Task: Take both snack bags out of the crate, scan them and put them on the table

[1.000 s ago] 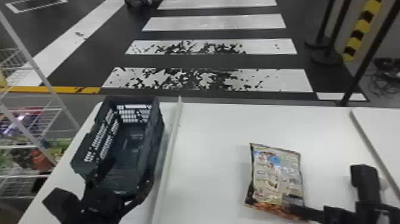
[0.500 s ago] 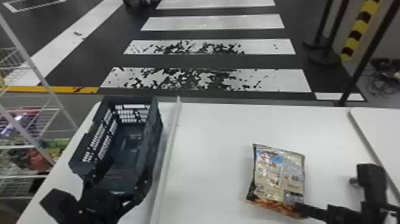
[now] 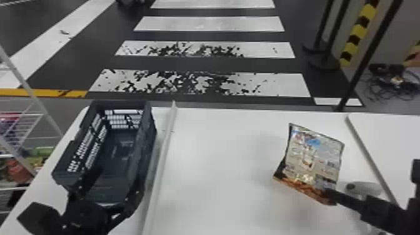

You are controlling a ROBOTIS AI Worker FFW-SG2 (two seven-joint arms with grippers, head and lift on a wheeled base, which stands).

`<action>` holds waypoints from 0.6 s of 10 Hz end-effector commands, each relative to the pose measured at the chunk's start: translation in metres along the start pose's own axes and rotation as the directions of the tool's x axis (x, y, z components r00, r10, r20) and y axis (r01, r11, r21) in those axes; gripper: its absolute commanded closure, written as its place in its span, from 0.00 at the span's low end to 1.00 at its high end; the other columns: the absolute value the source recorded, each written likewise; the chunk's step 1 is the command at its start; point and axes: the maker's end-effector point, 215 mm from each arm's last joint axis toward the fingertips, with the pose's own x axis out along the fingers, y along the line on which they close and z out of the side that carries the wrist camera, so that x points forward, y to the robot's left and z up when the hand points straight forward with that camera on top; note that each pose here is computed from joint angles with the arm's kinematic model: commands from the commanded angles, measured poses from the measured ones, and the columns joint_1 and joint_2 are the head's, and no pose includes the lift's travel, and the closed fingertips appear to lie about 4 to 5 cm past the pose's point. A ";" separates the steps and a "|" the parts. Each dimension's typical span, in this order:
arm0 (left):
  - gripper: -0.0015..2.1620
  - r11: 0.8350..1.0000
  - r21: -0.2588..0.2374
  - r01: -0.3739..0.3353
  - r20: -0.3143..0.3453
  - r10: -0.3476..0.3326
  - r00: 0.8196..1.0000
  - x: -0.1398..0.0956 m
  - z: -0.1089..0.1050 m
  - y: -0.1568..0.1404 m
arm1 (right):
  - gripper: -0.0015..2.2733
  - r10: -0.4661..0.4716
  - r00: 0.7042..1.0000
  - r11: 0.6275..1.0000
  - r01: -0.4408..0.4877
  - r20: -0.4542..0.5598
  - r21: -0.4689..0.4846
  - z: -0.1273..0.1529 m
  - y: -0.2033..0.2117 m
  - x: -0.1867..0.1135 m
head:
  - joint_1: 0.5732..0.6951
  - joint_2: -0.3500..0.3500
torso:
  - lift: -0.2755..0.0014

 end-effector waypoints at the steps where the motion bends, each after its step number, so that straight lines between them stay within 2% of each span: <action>1: 0.00 1.000 0.001 0.001 0.000 -0.001 1.000 0.000 0.000 0.000 | 0.99 -0.016 0.992 0.999 0.011 0.122 0.036 0.045 -0.023 -0.024 | 1.00 0.49 | 0.66; 3: 0.00 1.000 0.000 0.000 -0.001 0.000 1.000 0.000 0.000 0.000 | 0.99 -0.069 0.962 0.995 0.045 0.264 0.094 0.086 -0.063 -0.052 | 1.00 0.39 | 0.66; 6: 0.00 1.000 0.001 -0.002 -0.003 0.003 1.000 -0.001 -0.001 0.002 | 0.99 -0.251 0.868 0.962 0.173 0.430 0.213 0.127 -0.143 -0.086 | 1.00 0.19 | 0.66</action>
